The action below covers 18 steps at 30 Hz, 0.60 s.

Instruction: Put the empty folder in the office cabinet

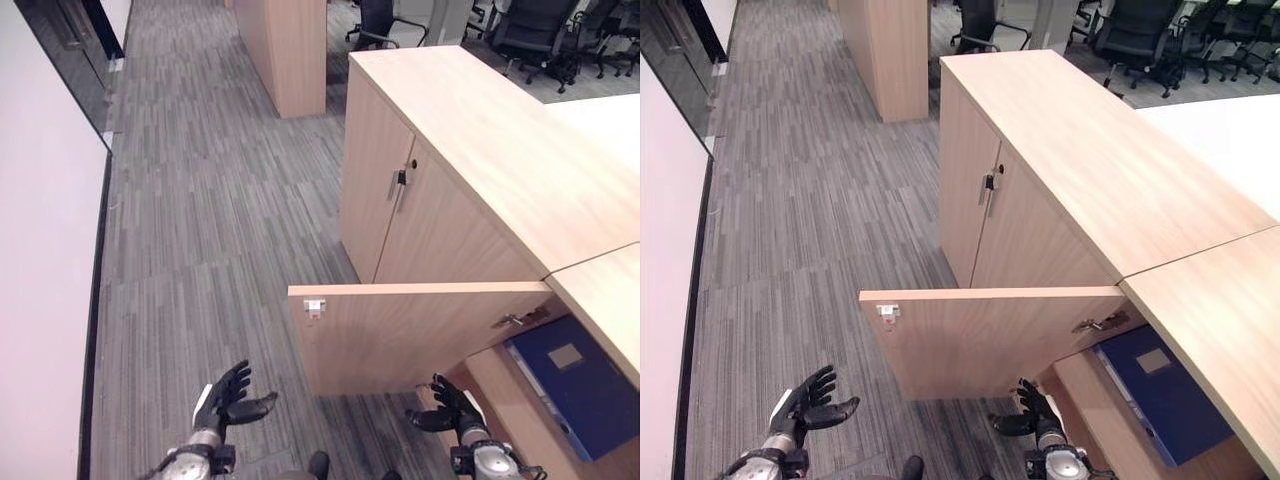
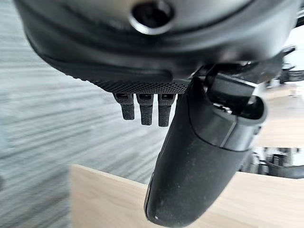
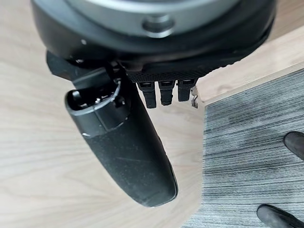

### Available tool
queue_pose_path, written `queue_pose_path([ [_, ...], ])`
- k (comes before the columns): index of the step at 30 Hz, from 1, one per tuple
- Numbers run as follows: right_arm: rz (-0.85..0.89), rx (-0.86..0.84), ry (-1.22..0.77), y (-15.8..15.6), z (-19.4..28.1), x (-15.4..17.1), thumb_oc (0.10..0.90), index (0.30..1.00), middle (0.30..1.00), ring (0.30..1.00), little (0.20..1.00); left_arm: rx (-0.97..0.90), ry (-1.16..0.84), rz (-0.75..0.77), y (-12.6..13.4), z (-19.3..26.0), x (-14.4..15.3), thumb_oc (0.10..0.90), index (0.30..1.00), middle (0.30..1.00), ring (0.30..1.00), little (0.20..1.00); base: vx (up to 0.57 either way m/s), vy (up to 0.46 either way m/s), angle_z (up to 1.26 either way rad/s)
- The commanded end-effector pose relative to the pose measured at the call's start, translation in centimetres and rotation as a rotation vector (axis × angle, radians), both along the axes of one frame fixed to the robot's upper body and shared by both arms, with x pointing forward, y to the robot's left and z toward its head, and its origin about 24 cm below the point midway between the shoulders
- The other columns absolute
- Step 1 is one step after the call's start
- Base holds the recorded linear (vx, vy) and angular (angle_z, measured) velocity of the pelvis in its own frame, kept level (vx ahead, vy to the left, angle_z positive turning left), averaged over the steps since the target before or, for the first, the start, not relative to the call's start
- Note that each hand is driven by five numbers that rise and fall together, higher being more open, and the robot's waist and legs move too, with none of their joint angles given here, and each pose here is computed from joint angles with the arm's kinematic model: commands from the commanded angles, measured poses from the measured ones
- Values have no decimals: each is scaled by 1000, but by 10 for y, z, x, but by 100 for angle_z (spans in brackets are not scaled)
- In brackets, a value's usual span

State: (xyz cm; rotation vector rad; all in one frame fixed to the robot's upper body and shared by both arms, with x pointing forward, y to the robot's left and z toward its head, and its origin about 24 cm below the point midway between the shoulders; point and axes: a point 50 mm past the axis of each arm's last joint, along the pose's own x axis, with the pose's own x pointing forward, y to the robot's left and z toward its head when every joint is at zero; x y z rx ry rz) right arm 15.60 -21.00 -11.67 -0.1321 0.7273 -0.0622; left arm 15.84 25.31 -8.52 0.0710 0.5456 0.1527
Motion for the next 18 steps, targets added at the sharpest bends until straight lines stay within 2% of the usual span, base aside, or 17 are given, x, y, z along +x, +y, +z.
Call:
queue_pose_path([
  [1, 14, -55, -99, -17, 17, 15, 800, 900, 900, 900, 900, 12, -178, 5, 8, 27, 31, 800, 900, 900, 900, 900, -27, -132, -3],
  [10, 27, -100, -100, -30, 21, 19, 800, 900, 900, 900, 900, -48, -282, -28, -10, 42, 50, 800, 900, 900, 900, 900, -36, -113, 6],
  [18, 69, -171, -113, -45, 31, 31, 800, 900, 900, 900, 900, -60, -360, -38, -9, 58, 64, 800, 900, 900, 900, 900, -112, 7, -6],
])
